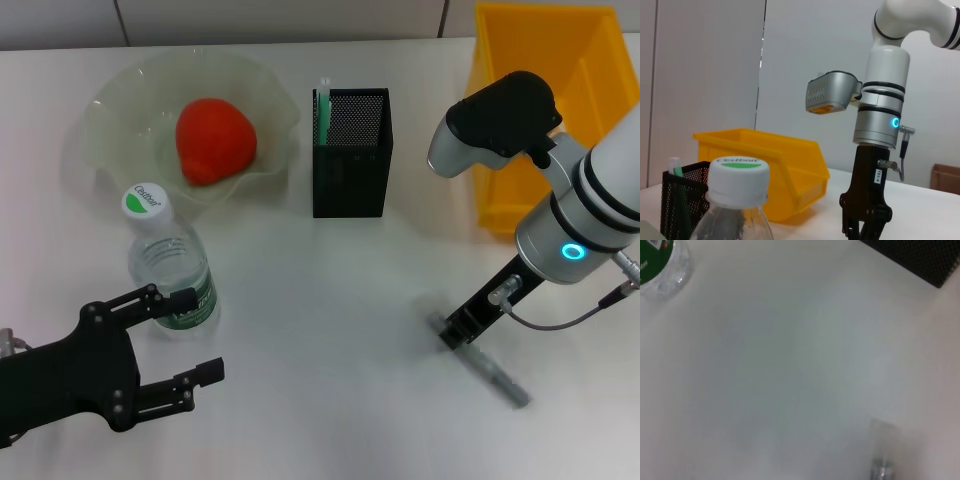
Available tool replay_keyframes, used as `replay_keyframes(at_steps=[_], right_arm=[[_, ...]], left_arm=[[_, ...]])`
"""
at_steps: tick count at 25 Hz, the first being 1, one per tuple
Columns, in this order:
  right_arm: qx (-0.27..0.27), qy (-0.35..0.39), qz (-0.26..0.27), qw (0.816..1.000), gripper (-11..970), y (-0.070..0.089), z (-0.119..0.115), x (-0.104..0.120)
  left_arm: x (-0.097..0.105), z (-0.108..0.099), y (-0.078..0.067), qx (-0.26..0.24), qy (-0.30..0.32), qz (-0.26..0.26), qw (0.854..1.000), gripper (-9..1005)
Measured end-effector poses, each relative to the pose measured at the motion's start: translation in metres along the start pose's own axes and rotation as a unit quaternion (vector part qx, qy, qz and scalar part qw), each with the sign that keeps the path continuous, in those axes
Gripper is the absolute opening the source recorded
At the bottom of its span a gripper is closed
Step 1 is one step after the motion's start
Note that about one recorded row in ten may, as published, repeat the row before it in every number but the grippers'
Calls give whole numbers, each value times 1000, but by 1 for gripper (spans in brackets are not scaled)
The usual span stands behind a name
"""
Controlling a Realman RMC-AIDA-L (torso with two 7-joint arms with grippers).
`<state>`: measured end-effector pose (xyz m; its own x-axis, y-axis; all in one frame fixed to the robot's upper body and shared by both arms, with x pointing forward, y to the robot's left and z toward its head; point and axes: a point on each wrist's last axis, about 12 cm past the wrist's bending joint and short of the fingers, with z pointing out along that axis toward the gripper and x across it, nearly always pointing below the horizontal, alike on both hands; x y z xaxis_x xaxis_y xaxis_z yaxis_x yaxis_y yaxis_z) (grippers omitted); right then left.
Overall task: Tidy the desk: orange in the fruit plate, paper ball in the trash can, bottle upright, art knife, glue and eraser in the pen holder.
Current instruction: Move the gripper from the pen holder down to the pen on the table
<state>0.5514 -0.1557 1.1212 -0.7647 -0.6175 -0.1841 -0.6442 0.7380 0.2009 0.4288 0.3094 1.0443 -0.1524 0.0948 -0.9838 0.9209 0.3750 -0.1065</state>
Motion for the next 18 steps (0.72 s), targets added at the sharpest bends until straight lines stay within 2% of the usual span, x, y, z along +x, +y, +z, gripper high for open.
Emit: replay_keyframes(at_steps=[8,10,12,13,14,15,18], right_arm=[[2,-9,-7,1000,123,-1,-3,-2],[3,-35,-9,999,121,-1,-13,-2],[-2,-72,-4,997,119,-4,-27,-2],[-19,-114,3,993,118,-9,-42,-1],[-19,-114,3,993,110,-9,-42,-1],[-38,-146,4,988,101,-12,-51,0],[-93,-264,-22,960,82,-19,-78,7]], left_arm=[[0,0,0,0,0,0,1000,783],[0,0,0,0,0,0,1000,783],[0,0,0,0,0,0,1000,783],[0,0,0,0,-1,0,1000,783],[0,0,0,0,-1,0,1000,783],[0,0,0,1,-1,0,1000,783],[0,0,0,1,-1,0,1000,783]])
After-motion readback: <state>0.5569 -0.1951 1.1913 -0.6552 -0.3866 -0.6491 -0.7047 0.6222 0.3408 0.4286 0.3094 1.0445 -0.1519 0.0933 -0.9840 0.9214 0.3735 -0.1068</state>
